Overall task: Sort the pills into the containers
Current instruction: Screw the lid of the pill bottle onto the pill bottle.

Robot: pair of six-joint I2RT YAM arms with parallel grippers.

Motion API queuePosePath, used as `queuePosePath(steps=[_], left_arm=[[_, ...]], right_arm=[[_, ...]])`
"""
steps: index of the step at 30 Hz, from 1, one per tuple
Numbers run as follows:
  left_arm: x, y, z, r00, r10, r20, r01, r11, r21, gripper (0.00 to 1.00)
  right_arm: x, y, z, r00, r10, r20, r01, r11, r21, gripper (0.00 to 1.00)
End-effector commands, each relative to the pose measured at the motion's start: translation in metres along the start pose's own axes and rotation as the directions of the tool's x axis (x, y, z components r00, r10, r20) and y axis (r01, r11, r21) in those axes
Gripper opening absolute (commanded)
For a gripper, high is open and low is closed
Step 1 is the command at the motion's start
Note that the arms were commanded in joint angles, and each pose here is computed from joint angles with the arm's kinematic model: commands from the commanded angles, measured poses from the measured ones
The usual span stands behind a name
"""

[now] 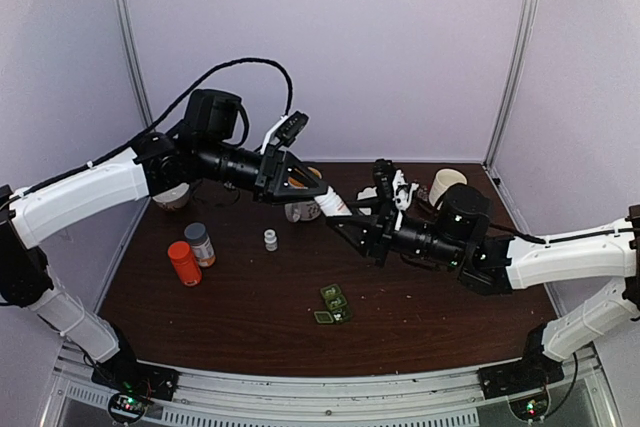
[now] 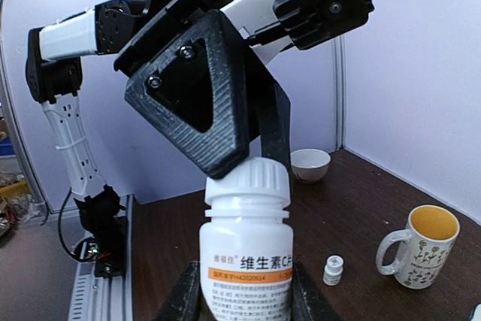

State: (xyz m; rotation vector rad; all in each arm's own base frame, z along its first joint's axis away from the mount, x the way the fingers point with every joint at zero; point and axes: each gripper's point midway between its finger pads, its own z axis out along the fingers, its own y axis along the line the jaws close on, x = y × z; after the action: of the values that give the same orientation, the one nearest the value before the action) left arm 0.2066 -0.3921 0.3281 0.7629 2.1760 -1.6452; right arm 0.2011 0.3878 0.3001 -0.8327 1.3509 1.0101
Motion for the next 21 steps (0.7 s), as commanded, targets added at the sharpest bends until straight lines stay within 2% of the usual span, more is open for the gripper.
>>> queuePosePath(steps=[1, 7, 14, 17, 21], left_arm=[[0.046, -0.02, 0.022, 0.976, 0.139, -0.166, -0.129, 0.989, 0.074, 0.3], [0.059, -0.012, 0.019, 0.932, 0.26, -0.254, -0.258, 0.965, 0.044, 0.32], [0.078, 0.003, 0.018, 0.892, 0.288, -0.348, -0.295, 0.955, 0.035, 0.32], [0.079, 0.011, 0.019, 0.893, 0.263, -0.366, -0.282, 0.959, 0.003, 0.32], [0.074, 0.012, 0.022, 0.909, 0.202, -0.364, -0.23, 0.972, -0.035, 0.32]], right_arm=[[-0.094, 0.039, -0.02, 0.939, 0.178, 0.293, -0.089, 0.953, -0.291, 0.0], [-0.1, 0.05, -0.018, 0.942, 0.238, 0.235, -0.137, 0.916, -0.378, 0.0], [-0.105, 0.059, -0.024, 0.938, 0.307, 0.161, -0.2, 0.86, -0.47, 0.0], [-0.096, 0.055, -0.02, 0.956, 0.269, 0.115, -0.199, 0.887, -0.416, 0.0], [-0.077, 0.038, -0.017, 0.991, 0.107, 0.076, -0.085, 0.962, -0.258, 0.0]])
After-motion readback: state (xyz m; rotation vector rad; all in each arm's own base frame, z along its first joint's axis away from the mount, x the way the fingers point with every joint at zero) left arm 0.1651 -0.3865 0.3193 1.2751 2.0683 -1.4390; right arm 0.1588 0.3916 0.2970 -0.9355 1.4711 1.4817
